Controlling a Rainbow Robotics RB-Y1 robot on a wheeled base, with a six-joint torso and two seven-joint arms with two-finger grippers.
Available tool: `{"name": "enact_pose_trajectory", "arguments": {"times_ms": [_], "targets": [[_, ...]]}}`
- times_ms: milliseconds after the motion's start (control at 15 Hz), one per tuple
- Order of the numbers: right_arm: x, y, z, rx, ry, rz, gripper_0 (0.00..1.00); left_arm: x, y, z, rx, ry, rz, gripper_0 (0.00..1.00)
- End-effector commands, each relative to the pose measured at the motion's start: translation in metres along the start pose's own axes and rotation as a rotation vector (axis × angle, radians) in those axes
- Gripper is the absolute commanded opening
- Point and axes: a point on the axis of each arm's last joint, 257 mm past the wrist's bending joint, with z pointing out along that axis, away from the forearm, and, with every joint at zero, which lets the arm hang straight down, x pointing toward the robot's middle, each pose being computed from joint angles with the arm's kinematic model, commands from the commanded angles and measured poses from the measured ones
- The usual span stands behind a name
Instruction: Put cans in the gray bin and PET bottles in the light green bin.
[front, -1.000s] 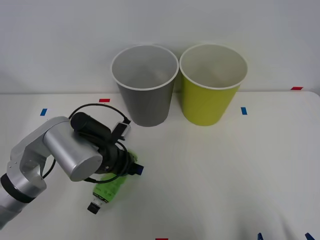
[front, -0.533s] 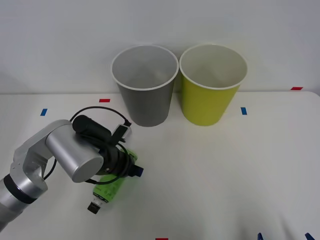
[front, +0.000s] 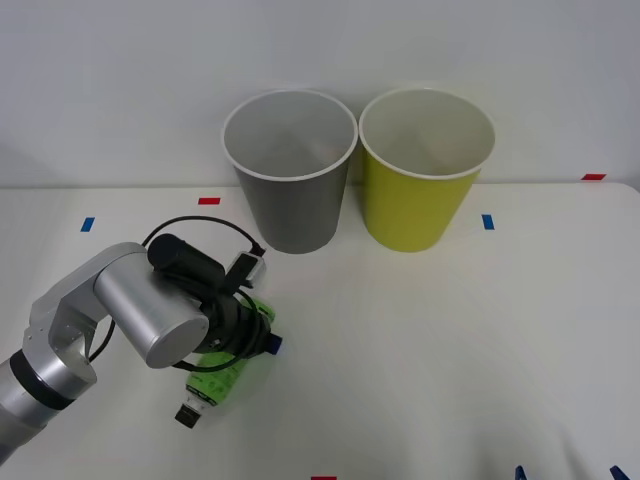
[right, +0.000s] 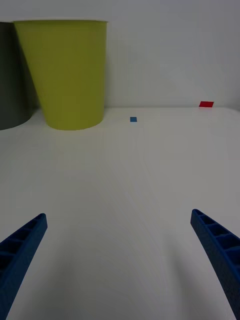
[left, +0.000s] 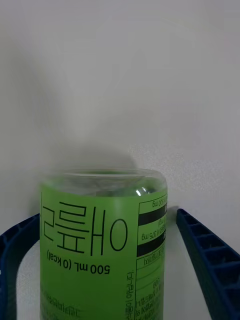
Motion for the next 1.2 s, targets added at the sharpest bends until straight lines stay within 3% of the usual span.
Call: {"name": "enact_pose_trajectory", "arguments": {"times_ms": [67,533,867,1000,1200], "targets": [[0.000,0.000,0.000,0.000,0.000,0.000,1.00,-0.001,0.001,0.000,0.000,-0.005,0.001,0.00],[0.000,0.000,0.000,0.000,0.000,0.000,1.00,-0.002,-0.002,-0.001,0.007,-0.010,0.005,0.00],[0.000,0.000,0.000,0.000,0.000,0.000,1.00,-0.005,0.000,-0.044,-0.059,-0.009,0.072,0.00],[0.000,0.000,0.000,0.000,0.000,0.000,1.00,-0.008,0.000,-0.065,-0.088,-0.037,0.104,0.00],[0.000,0.000,0.000,0.000,0.000,0.000,1.00,-0.015,-0.008,-0.093,-0.063,-0.119,0.087,0.00]]}}
